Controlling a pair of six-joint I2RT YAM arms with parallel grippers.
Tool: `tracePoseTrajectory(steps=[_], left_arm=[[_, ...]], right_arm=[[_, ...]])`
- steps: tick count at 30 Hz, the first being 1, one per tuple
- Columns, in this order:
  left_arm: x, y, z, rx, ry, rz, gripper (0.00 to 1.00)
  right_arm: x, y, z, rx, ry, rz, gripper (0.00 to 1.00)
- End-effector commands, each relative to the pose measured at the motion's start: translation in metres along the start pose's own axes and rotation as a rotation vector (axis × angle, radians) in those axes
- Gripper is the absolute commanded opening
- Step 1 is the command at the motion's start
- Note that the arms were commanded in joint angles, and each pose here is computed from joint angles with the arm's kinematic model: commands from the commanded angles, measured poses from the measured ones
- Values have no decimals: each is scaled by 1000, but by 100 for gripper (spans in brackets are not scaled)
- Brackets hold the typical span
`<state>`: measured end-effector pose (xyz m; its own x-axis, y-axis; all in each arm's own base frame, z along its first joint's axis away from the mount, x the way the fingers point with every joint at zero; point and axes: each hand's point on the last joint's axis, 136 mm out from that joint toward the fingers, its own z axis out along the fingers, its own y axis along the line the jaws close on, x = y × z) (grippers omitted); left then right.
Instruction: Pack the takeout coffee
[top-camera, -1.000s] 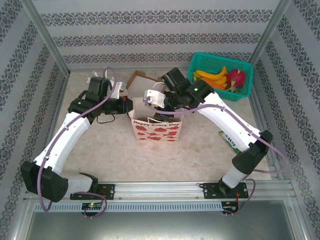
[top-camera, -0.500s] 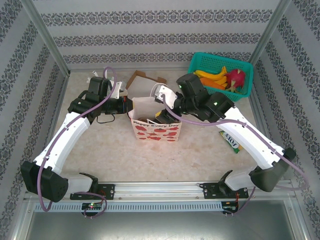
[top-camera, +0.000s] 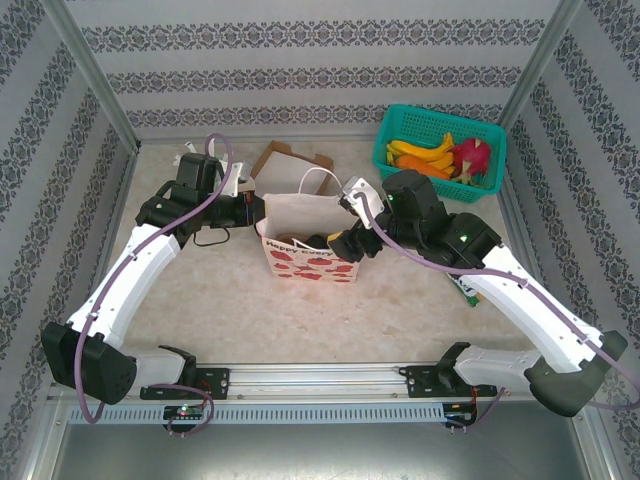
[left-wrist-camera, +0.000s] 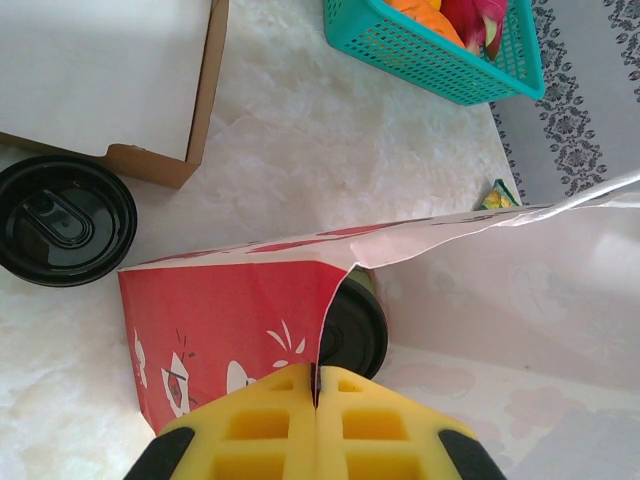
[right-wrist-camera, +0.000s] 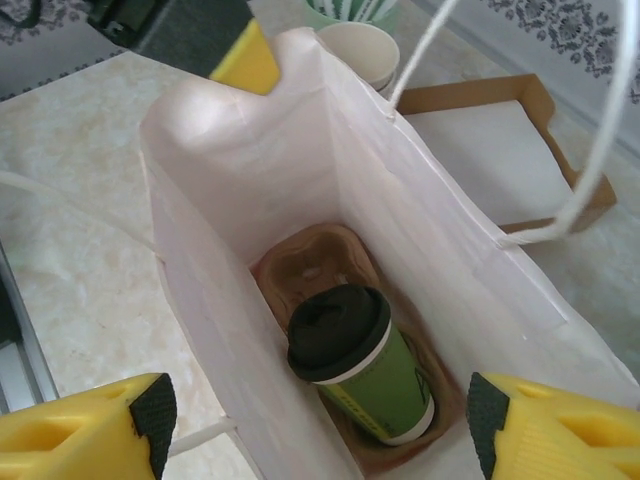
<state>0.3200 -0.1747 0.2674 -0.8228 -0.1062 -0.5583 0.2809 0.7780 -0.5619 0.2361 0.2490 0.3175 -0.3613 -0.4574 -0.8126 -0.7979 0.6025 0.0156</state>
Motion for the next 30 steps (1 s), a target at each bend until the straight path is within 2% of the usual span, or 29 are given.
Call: tracePoseTrajectory(steps=[1,5,7,12,15,21,25,28,30], left_arm=[[-11,-10,-7,19,-55,24,0],[-12,-13,-9,30,-66,30,7],[-14,-15,-12,37,-76,34,11],[-16,-19,-18,45,-100,43,26],[-15,-19,-19,48,-103,43,35],[-18,-25,-27,63,-134,56,50],[-21,-26,-32,63,-155,64,61],[-25,-25,-39,49,-191,65,72],[-29,-21,-45,20,-229,67,79]], right_arm=[[2,-15,-11,82,-34,82,81],[2,-36,-19,190,-81,132,85],[2,-46,-23,242,-110,154,98],[-1,-69,-33,356,-187,192,98],[0,-75,-35,377,-198,205,98],[4,-77,-27,371,-183,223,98],[4,-68,-22,315,-179,204,98],[0,-60,-24,272,-200,181,98],[-4,-65,-30,304,-225,176,98]])
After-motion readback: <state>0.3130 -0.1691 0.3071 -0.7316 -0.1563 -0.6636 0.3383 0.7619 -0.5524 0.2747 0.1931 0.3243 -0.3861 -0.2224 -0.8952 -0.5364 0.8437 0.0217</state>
